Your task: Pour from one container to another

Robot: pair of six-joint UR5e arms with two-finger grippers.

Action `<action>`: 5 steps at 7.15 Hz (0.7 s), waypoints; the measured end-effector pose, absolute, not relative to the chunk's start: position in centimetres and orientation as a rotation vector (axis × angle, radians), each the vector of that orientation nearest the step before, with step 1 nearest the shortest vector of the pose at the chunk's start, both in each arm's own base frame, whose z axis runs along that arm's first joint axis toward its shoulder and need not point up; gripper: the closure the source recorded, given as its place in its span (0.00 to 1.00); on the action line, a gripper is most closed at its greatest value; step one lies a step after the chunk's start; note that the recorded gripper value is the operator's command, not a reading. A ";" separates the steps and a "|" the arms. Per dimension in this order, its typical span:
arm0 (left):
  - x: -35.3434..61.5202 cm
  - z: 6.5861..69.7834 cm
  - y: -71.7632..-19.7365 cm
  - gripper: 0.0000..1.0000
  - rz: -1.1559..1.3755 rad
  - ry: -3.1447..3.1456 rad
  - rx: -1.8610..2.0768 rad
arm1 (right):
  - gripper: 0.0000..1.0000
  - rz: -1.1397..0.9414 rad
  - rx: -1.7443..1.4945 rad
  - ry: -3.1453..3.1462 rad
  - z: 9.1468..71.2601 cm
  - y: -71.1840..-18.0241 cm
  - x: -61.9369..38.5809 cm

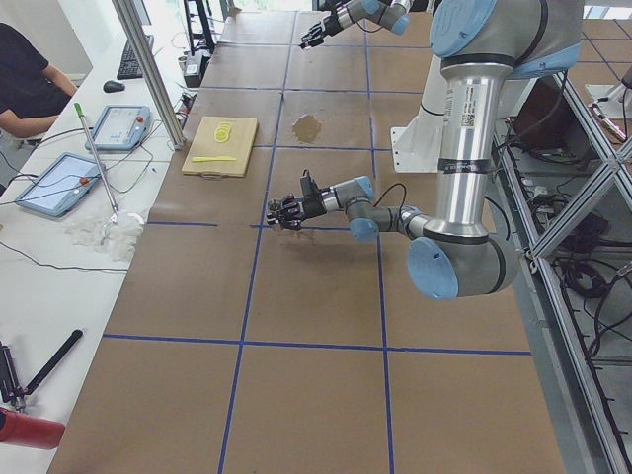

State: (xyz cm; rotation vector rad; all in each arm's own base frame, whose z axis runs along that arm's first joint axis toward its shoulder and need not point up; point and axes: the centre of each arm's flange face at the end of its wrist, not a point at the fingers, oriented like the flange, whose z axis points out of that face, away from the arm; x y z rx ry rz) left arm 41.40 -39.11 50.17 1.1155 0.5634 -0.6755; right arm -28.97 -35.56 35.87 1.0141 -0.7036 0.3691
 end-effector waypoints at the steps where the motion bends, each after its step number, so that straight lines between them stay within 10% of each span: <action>1: 42.1 50.5 -38.5 0.85 -0.656 0.556 1.110 | 1.00 0.369 1.013 -0.704 35.9 -35.6 -29.0; 5: 43.1 51.0 -37.6 0.68 -0.612 0.528 1.098 | 1.00 0.365 1.010 -0.705 35.9 -35.5 -29.1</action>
